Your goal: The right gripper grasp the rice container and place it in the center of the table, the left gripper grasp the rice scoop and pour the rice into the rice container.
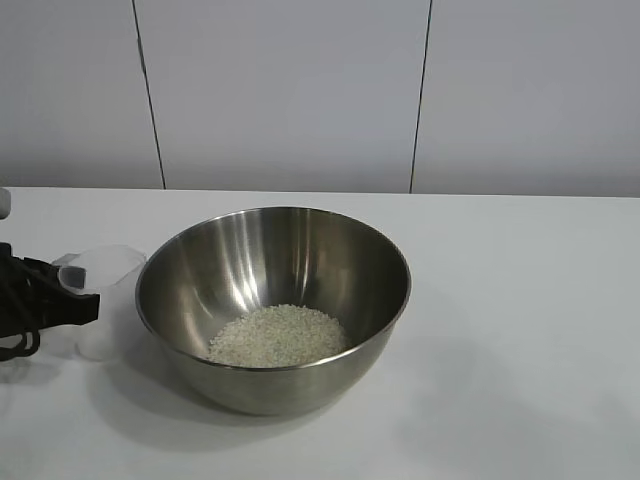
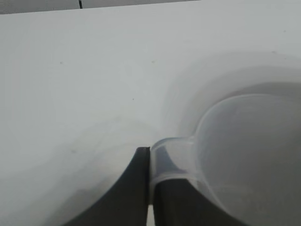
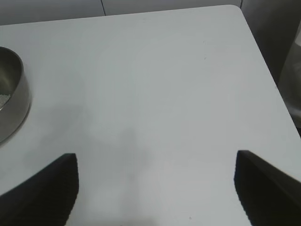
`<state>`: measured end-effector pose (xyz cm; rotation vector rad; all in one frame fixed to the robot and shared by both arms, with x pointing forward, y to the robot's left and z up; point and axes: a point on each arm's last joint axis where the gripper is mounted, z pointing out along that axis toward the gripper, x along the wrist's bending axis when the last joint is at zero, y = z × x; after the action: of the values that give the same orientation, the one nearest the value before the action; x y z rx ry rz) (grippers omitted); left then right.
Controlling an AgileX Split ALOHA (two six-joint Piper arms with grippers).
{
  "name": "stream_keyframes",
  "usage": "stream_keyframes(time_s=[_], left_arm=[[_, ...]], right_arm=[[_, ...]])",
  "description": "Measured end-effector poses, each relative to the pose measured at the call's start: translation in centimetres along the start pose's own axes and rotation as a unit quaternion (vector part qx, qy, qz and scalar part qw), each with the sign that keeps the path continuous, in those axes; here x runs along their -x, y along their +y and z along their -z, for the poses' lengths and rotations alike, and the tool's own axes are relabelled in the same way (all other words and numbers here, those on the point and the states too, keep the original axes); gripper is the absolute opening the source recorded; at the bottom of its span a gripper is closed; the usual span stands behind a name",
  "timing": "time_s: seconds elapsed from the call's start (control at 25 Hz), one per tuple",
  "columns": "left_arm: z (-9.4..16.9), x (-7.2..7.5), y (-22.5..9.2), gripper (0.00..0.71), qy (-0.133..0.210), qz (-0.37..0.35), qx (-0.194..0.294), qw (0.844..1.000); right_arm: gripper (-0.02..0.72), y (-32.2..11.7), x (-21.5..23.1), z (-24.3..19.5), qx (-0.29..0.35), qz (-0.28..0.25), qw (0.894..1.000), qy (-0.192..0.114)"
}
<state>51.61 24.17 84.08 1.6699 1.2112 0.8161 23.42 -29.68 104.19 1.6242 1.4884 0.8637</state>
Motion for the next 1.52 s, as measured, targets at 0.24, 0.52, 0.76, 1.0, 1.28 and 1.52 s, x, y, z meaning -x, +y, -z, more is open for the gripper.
stream_keyframes(time_s=[0.24, 0.52, 0.76, 1.0, 1.28, 1.52], left_arm=[[0.7, 0.1, -0.6, 0.469, -0.001, -0.009, -0.014, 1.0], [3.4, 0.5, -2.1, 0.478, -0.006, -0.06, -0.056, 0.997], [5.0, 0.1, 1.1, 0.478, 0.027, -0.048, 0.002, 0.999], [4.8, -0.5, 5.8, 0.478, 0.032, -0.046, -0.061, 0.997], [4.6, -2.9, 15.3, 0.503, 0.076, 0.021, -0.142, 0.987], [5.8, -8.3, 18.5, 0.534, 0.156, 0.094, -0.16, 0.97]], right_arm=[[0.623, 0.0, 0.0, 0.0, 0.0, 0.0, 1.0, 0.0], [0.623, 0.0, 0.0, 0.0, 0.0, 0.0, 1.0, 0.0], [0.623, 0.0, 0.0, 0.0, 0.0, 0.0, 1.0, 0.0], [0.623, 0.0, 0.0, 0.0, 0.0, 0.0, 1.0, 0.0], [0.623, 0.0, 0.0, 0.0, 0.0, 0.0, 1.0, 0.0], [0.623, 0.0, 0.0, 0.0, 0.0, 0.0, 1.0, 0.0]])
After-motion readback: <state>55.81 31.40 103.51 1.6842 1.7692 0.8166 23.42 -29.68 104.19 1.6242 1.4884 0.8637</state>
